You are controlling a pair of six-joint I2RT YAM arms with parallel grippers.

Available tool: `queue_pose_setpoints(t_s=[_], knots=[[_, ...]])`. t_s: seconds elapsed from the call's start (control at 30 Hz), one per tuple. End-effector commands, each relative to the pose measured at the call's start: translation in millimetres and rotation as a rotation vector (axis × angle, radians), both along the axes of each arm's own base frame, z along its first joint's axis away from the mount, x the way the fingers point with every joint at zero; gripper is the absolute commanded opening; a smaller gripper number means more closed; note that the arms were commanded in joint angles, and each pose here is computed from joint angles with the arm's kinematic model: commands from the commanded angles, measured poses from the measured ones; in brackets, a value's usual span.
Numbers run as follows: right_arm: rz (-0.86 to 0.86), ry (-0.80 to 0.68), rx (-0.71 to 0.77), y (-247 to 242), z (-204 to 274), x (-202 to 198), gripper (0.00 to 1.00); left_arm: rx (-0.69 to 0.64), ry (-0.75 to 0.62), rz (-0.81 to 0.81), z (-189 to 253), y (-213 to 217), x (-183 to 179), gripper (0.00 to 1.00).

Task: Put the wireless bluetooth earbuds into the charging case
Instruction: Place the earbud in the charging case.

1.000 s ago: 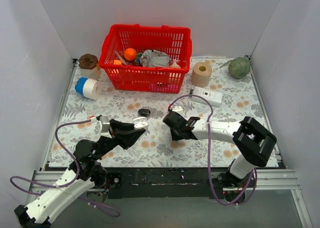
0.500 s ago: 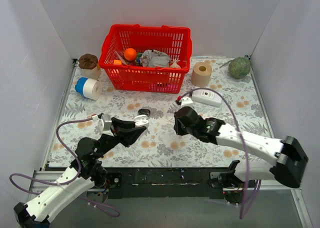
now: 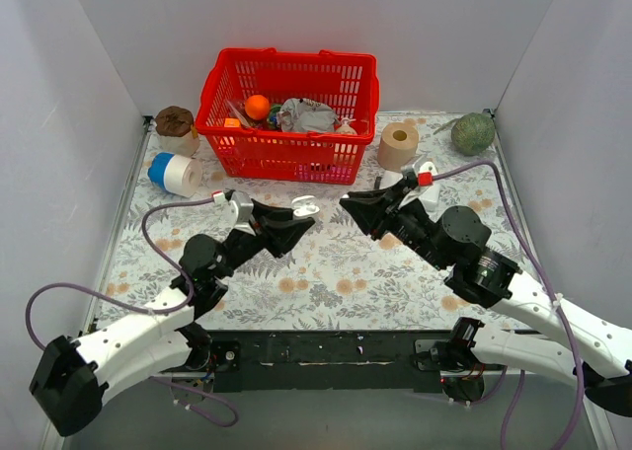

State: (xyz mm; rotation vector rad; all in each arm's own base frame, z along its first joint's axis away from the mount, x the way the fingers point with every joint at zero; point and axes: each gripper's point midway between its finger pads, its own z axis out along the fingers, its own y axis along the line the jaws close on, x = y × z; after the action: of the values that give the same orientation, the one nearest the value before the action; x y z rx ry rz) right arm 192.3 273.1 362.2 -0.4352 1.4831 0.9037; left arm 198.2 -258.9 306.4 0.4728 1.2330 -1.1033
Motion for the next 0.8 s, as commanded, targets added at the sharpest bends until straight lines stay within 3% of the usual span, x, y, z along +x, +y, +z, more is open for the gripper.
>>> queue_pose_setpoints(t_s=[0.0, 0.77], knots=[[0.128, -0.207, 0.158, 3, 69, -26, 0.01, -0.087, -0.157, -0.057, 55, -16, 1, 0.0], [0.135, -0.294, 0.249, 26, 87, -20, 0.01, -0.098, -0.266, -0.164, 85, -50, 7, 0.0]])
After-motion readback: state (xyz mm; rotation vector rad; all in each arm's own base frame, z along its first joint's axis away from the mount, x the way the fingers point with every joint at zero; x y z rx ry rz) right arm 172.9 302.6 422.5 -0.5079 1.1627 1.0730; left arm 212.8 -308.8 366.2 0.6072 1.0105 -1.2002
